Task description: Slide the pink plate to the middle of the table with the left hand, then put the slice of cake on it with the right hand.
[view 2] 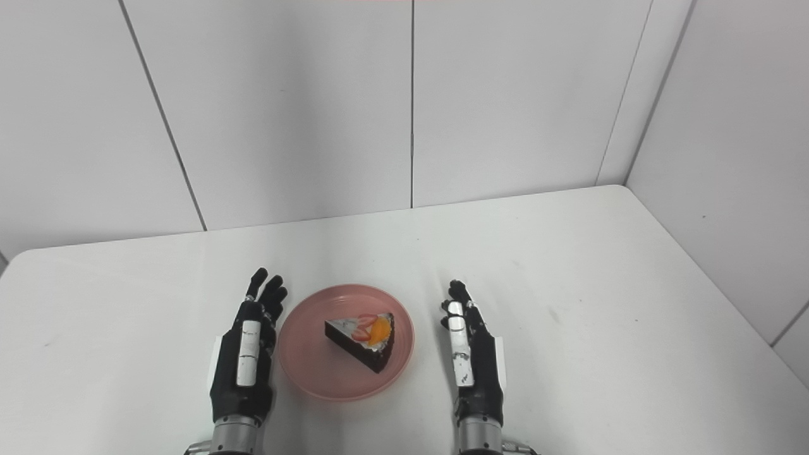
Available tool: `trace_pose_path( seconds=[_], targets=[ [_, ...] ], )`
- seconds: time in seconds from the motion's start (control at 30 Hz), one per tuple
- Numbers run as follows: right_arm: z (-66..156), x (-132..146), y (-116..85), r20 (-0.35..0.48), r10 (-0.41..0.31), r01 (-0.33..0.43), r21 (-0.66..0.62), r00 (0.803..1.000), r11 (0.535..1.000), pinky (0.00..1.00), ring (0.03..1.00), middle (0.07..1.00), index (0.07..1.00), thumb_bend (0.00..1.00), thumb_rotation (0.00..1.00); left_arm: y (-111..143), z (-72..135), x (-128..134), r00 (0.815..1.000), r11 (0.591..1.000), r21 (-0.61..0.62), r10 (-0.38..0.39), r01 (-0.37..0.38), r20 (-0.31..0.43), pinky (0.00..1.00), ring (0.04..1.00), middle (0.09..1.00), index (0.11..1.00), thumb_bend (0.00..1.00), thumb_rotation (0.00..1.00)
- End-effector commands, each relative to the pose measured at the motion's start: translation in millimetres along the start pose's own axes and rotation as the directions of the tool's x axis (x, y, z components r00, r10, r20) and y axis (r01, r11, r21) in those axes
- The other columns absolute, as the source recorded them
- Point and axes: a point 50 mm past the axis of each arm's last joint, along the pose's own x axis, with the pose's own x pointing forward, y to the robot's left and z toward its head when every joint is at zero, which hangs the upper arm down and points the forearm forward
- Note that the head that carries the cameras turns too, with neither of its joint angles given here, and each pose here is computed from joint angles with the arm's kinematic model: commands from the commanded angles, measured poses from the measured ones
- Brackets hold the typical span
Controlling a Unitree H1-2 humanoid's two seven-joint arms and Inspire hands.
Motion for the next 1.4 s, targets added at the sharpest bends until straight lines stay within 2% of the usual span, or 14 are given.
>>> trace_pose_path(
  seconds=[0.0, 0.33, 0.6, 1.37],
  targets=[
    [-14.6, -8.6, 0.7, -0.068, -0.004, 0.006, 0.032, 0.998, 0.999, 0.83, 0.857, 0.884, 0.860, 0.78, 0.97, 25.7, -36.2, -42.2, 0.990, 0.997, 0.038, 0.069, -0.064, -0.127, 1.00, 0.953, 0.933, 0.928, 0.80, 0.82],
    [-18.6, -9.5, 6.8, -0.077, 0.031, -0.031, -0.003, 0.997, 1.000, 0.80, 0.836, 0.870, 0.853, 0.77, 1.00, 28.8, -33.8, -41.5, 0.989, 0.998, 0.022, 0.065, -0.062, -0.134, 1.00, 0.952, 0.931, 0.923, 0.83, 0.81],
    [-17.8, -11.4, 12.0, -0.084, 0.041, -0.041, 0.003, 0.996, 0.999, 0.78, 0.821, 0.864, 0.842, 0.76, 0.98, 28.9, -31.2, -42.3, 0.989, 0.998, 0.014, 0.063, -0.062, -0.136, 1.00, 0.943, 0.920, 0.910, 0.84, 0.80],
    [-17.4, -14.0, 9.2, -0.099, 0.063, -0.066, -0.023, 0.993, 0.998, 0.75, 0.817, 0.853, 0.819, 0.76, 0.97, 27.3, -36.4, -48.8, 0.987, 0.998, 0.011, 0.061, -0.060, -0.150, 1.00, 0.943, 0.924, 0.906, 0.87, 0.81]
  ],
)
